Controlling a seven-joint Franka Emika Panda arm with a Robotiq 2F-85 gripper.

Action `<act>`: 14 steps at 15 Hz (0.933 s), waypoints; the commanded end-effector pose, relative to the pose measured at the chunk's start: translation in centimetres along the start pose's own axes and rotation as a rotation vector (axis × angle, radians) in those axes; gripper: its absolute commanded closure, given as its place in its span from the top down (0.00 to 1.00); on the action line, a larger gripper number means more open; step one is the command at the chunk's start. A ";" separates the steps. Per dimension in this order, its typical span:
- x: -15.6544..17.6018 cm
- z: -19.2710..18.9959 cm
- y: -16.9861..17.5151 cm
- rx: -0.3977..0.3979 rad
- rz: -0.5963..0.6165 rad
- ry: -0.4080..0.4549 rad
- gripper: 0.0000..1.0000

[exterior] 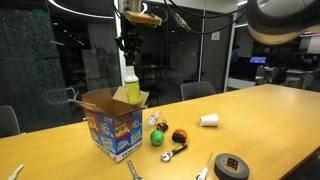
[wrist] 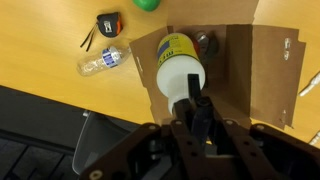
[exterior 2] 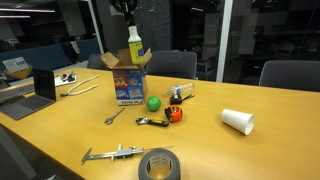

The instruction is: Pick up the bottle from the table and put it in the box

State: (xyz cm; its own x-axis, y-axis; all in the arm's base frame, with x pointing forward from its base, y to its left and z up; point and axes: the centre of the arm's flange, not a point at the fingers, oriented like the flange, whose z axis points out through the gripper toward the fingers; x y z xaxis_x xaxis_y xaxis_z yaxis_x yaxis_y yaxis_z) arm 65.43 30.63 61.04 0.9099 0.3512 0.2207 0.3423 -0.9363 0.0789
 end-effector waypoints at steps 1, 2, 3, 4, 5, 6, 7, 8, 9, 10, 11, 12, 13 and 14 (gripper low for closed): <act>4.1 -0.6 1.2 0.064 -0.010 0.067 0.19; 4.3 -0.1 1.4 0.077 -0.005 0.064 0.19; 4.5 0.3 1.7 0.092 0.001 0.065 0.19; 4.6 0.7 1.9 0.105 0.008 0.059 0.19; 4.7 0.9 2.0 0.113 0.012 0.055 0.19; 4.9 0.9 2.0 0.122 0.018 0.048 0.19; 4.9 1.0 1.8 0.131 0.018 0.042 0.19; 4.9 1.0 1.6 0.134 0.018 0.040 0.19; 4.8 0.9 1.3 0.139 0.015 0.039 0.19; 4.8 0.9 1.0 0.142 0.010 0.037 0.19; 4.8 0.8 0.7 0.142 0.005 0.033 0.20; 4.7 0.8 0.4 0.141 0.002 0.022 0.50; 4.7 0.8 0.2 0.143 -0.002 0.016 0.51; 4.6 0.8 0.1 0.147 -0.005 0.012 0.55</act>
State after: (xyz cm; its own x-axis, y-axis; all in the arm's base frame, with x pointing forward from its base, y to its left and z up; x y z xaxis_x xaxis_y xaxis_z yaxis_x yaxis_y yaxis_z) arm 67.70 30.61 58.20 0.9127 0.3444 0.2198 0.3604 -0.9321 -0.0362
